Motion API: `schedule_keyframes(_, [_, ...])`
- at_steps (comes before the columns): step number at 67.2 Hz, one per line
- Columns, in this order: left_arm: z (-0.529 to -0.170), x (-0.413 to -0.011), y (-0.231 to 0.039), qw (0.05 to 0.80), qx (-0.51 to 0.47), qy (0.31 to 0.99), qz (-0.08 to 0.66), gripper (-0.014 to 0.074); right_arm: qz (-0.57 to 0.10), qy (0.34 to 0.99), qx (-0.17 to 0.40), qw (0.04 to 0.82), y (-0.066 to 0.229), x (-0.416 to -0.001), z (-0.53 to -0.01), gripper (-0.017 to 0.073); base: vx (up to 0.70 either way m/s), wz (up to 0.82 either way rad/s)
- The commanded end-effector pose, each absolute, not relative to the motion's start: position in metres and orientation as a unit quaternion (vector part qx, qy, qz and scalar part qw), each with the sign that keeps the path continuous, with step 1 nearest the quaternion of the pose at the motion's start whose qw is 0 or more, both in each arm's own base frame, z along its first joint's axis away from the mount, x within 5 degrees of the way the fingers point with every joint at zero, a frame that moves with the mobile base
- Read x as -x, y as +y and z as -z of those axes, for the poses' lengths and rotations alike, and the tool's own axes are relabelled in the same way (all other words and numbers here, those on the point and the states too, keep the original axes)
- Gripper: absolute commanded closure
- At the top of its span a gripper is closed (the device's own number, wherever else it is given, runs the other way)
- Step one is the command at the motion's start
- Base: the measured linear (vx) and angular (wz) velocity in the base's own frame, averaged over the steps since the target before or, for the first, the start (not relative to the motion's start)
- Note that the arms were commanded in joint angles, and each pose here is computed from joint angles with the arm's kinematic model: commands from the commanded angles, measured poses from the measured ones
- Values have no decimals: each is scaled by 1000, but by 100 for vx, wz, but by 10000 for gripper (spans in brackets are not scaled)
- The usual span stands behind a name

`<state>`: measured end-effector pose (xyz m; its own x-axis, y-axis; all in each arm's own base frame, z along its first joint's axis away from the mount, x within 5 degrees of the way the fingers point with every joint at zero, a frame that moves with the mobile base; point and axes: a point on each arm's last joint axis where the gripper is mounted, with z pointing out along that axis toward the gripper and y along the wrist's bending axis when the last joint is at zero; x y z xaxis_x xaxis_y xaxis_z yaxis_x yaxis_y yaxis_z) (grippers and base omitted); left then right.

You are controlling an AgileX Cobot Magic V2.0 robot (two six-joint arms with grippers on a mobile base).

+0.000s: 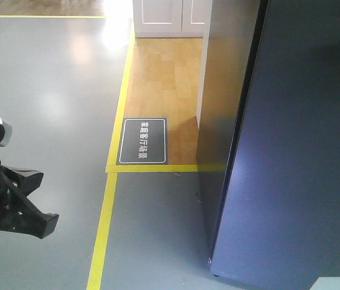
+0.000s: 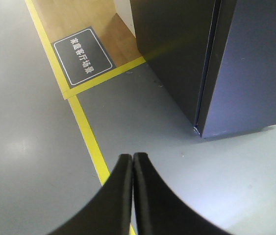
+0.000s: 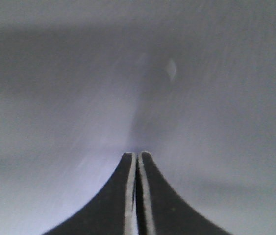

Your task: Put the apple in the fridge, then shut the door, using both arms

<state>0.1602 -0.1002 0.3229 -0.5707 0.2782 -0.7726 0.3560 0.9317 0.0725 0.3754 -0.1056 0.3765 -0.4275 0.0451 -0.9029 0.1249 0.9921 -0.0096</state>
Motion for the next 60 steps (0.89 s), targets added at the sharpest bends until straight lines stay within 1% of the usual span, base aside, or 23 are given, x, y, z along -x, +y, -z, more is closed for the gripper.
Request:
schedule_keyframes(1, [-336,-161,-101,461,-178,868,59,600,75,785,-61,612,-116,-385,-408,562,0,0])
schedule_keyframes(23, [-336,-161,-101,461,-178,868,59,600,62,786,-55,613,-131,-439,-400,562,0,0])
schedule_keyframes(33, [-336,-161,-101,461,-178,868,59,600,52,794,-46,603,-134,-455,-396,562,0,0])
schedule_keyframes(45, [-336,-161,-101,461,-178,868,59,600,33,814,-36,579,-130,-455,-393,562,0,-1])
schedule_keyframes(56, [-336,-161,-101,460,-178,868,59,600,-1,830,-53,555,-124,-447,-396,562,0,-1])
schedule_keyframes(60, [-336,-161,-101,460,-178,868,59,600,-7,838,-44,544,-118,-442,-400,562,0,0])
